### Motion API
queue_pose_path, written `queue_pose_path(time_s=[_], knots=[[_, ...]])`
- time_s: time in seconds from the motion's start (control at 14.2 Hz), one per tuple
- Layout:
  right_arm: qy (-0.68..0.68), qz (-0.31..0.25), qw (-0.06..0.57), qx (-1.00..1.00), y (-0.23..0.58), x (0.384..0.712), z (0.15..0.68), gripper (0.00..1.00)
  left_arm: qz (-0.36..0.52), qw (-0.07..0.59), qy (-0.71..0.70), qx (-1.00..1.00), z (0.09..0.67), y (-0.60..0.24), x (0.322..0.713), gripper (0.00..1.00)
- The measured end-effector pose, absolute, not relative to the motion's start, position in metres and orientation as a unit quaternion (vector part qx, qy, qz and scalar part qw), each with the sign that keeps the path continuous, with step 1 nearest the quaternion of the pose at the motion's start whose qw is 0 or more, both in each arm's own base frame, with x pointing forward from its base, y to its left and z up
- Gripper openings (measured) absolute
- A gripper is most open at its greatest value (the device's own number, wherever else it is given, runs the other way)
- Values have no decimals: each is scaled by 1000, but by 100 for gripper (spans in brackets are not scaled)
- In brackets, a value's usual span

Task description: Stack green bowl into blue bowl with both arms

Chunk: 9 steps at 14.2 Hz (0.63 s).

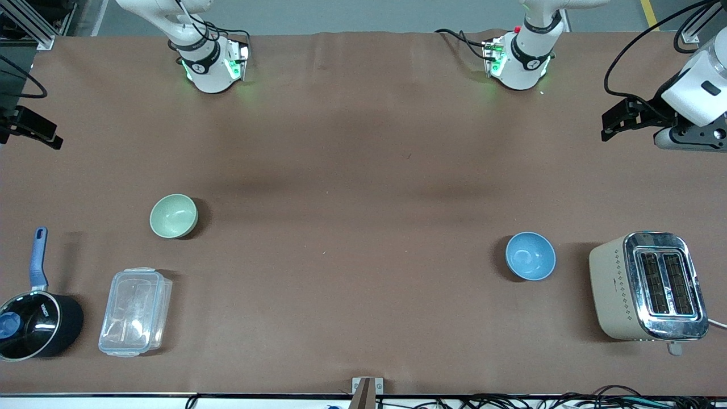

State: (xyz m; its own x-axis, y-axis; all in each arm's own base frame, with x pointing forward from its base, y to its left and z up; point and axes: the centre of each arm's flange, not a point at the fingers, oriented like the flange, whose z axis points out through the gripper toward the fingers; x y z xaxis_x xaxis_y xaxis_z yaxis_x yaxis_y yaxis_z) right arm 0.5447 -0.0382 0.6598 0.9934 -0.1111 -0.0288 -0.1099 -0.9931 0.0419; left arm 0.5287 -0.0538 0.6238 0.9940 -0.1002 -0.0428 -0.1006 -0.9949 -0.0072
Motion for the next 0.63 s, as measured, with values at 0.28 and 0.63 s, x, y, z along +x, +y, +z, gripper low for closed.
queue_pose_path(time_s=[0.28,0.63], knots=[[-55,-16,20,998,-38,545,660,100,15,4,45,-999,628,-49,533,100],[-55,-33,20,998,-39,546,644,100,48,6,40,-998,534,-42,610,100]])
